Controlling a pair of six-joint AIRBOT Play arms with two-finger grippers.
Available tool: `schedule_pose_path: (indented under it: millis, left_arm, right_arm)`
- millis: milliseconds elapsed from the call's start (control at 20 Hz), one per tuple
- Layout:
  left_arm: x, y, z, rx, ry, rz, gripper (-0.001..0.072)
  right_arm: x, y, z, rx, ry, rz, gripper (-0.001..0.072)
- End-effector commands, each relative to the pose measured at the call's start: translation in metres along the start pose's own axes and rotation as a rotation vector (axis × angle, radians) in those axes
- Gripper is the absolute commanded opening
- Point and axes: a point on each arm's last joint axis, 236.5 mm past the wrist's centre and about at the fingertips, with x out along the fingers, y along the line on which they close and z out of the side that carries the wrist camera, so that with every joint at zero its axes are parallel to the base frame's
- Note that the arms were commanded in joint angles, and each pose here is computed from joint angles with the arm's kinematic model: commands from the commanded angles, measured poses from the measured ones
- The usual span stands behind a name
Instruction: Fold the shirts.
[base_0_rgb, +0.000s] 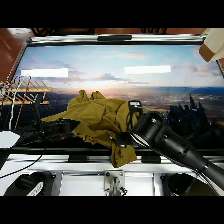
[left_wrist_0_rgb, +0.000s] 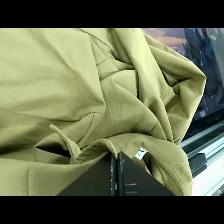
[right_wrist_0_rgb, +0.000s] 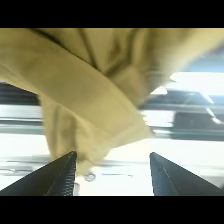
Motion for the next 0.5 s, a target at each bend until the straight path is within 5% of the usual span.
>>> schedule_pose_path:
  millis: [0,450]
  left_arm:
    - [0.0,0.0,0.001,0.044,-0.003,0.0,0.005]
    - [0.0,0.0,0.001,0.047,-0.002,0.001,0.005]
  right_arm:
    - [-0.002,-0.009,-0.026,0.032,0.0,-0.037,0.0551]
    - [0.063,0.057,-0.049,0.089,0.03,0.036,0.0551]
